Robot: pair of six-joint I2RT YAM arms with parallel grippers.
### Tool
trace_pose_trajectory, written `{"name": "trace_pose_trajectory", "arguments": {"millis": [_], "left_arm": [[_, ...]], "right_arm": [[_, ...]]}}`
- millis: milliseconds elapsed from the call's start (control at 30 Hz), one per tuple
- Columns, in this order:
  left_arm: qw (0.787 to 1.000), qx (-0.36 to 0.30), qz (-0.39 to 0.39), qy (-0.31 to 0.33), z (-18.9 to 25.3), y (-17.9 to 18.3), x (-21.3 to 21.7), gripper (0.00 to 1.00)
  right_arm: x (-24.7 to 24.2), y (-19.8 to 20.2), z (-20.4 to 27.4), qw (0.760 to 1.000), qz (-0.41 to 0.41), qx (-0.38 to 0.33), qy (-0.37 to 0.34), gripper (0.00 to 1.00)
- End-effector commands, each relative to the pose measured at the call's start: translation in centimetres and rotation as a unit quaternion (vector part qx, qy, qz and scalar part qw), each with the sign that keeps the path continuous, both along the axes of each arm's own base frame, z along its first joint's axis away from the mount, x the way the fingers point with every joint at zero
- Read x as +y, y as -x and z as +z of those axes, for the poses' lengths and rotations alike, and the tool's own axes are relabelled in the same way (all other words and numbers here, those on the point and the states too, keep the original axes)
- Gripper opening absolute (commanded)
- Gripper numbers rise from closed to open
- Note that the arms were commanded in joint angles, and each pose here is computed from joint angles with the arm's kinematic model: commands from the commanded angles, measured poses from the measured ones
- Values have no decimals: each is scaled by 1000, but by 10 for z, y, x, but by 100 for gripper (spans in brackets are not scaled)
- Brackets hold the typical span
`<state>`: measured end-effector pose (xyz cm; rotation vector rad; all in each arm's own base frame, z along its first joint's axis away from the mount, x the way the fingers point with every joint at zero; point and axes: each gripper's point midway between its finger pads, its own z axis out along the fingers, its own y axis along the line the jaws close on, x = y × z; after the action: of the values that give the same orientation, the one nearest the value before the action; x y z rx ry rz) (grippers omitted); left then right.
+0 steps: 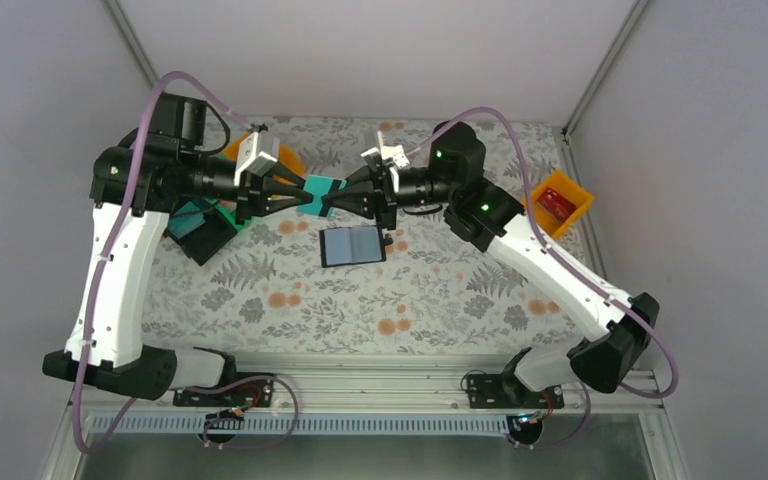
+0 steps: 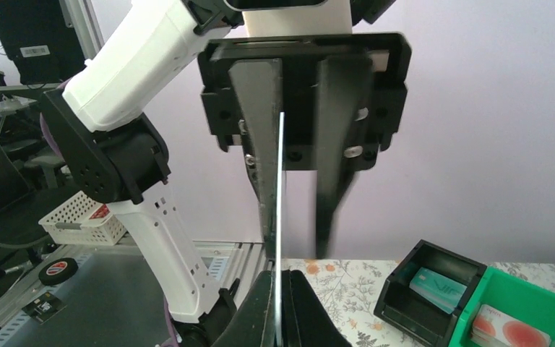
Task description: Take the credit cards out of the card holder
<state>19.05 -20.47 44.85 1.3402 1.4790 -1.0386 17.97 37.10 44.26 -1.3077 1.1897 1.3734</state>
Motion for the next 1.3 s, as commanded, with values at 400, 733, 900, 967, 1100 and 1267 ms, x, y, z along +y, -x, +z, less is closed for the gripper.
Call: {"name": "trace_pose_trajectory", "arguments": {"millis": [400,733,900,967,1100,1267], "left_arm": [[949,-76,268,-148,-19,-79,57,2],[738,-20,550,-391,-87,-134,212,3],[694,91,621,-353,-117,-163,259,2],[675,152,638,-340,-135,-169,274,2],[602,177,686,-368,-171,-177,317,2],[598,13,671,-437,-180,-187,339,2]], "right_arm": [[-28,-69,-21,981,-186,53,22,76],[-96,-146,-83,894,-409,153,97,99],[-125,-161,-104,870,-456,163,93,99],[-135,-167,-114,858,-478,157,106,99],[-145,-171,-128,853,-486,137,131,99],[-149,-171,-131,863,-474,112,137,99]]}}
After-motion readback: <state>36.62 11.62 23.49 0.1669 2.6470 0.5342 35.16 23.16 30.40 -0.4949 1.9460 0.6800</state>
